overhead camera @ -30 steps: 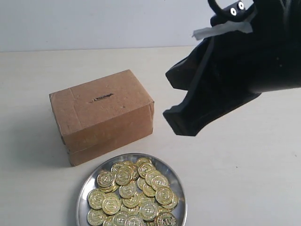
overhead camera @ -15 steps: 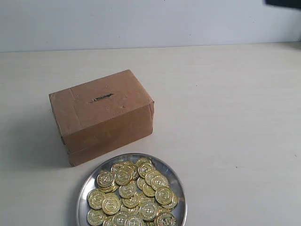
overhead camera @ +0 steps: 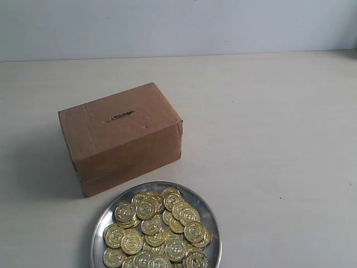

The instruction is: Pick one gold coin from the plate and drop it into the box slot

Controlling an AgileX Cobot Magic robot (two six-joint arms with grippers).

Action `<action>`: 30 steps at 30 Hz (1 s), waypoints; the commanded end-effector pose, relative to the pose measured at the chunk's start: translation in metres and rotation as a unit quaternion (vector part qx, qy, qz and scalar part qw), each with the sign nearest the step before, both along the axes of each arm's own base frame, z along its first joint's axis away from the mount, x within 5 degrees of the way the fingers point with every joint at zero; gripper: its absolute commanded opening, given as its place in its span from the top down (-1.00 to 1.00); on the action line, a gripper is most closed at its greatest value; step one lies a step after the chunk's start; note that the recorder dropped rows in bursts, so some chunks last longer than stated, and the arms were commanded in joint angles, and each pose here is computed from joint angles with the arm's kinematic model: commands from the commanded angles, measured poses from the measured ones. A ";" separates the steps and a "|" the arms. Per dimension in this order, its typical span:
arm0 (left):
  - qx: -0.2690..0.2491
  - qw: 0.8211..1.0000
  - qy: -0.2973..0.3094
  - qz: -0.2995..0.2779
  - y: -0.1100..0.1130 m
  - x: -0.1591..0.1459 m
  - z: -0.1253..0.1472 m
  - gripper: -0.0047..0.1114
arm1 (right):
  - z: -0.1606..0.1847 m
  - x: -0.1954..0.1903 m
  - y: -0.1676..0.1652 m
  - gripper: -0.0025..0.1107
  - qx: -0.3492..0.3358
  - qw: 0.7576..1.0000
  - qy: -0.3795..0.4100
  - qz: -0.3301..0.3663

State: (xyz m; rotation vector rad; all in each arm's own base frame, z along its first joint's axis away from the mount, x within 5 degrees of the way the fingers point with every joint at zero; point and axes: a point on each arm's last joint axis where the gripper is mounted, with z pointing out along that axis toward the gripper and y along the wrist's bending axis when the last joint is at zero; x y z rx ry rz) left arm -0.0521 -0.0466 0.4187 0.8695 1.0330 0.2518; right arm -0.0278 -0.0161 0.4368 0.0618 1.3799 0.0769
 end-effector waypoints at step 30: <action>-0.004 1.000 -0.008 0.024 -0.005 -0.010 -0.028 0.92 | -0.017 -0.060 0.009 0.96 0.022 0.995 -0.086 -0.055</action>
